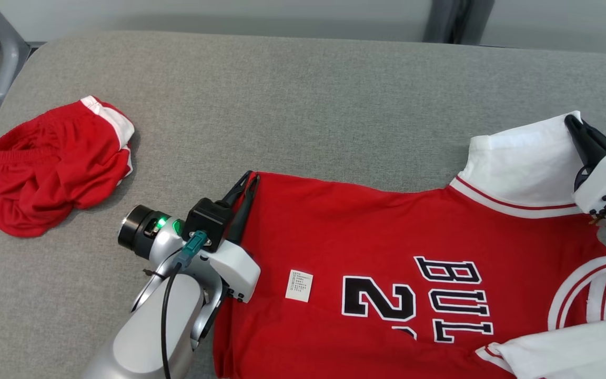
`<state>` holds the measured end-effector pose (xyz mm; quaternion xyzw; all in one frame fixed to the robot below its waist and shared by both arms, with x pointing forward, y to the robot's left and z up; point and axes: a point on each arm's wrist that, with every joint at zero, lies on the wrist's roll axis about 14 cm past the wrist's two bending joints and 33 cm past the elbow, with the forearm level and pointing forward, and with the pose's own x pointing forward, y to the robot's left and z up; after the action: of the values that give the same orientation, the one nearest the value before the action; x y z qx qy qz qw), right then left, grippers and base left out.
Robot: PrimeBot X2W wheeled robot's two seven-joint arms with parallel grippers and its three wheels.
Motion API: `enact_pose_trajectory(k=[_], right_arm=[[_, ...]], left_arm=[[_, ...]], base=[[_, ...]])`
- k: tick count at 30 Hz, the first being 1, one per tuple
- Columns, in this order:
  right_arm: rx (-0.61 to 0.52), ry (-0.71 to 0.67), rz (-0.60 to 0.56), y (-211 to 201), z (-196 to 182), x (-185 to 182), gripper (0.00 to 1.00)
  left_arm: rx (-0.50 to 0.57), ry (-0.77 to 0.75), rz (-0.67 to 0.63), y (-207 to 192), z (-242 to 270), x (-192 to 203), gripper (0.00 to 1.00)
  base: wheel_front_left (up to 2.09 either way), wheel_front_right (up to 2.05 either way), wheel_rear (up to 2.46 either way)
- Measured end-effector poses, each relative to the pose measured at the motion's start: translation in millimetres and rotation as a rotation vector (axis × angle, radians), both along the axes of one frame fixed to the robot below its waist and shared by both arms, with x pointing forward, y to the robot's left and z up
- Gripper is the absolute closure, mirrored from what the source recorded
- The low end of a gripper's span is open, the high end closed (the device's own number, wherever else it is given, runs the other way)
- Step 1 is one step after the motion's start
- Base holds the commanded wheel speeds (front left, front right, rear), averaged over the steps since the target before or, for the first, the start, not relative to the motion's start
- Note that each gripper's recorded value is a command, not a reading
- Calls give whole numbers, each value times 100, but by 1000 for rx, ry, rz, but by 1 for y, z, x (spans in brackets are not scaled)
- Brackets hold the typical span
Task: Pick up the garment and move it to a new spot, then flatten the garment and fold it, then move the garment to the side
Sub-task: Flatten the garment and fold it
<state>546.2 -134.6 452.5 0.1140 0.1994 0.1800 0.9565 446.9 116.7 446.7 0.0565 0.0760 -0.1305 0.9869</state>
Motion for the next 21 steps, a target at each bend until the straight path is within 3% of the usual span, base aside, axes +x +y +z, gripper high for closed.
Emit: enact_pose_trajectory(k=[21], right_arm=[[145,-99,2,-14,44,-72,100]], left_arm=[[6,-47,-40,-3,23,-32,100]], base=[[0,0,0]])
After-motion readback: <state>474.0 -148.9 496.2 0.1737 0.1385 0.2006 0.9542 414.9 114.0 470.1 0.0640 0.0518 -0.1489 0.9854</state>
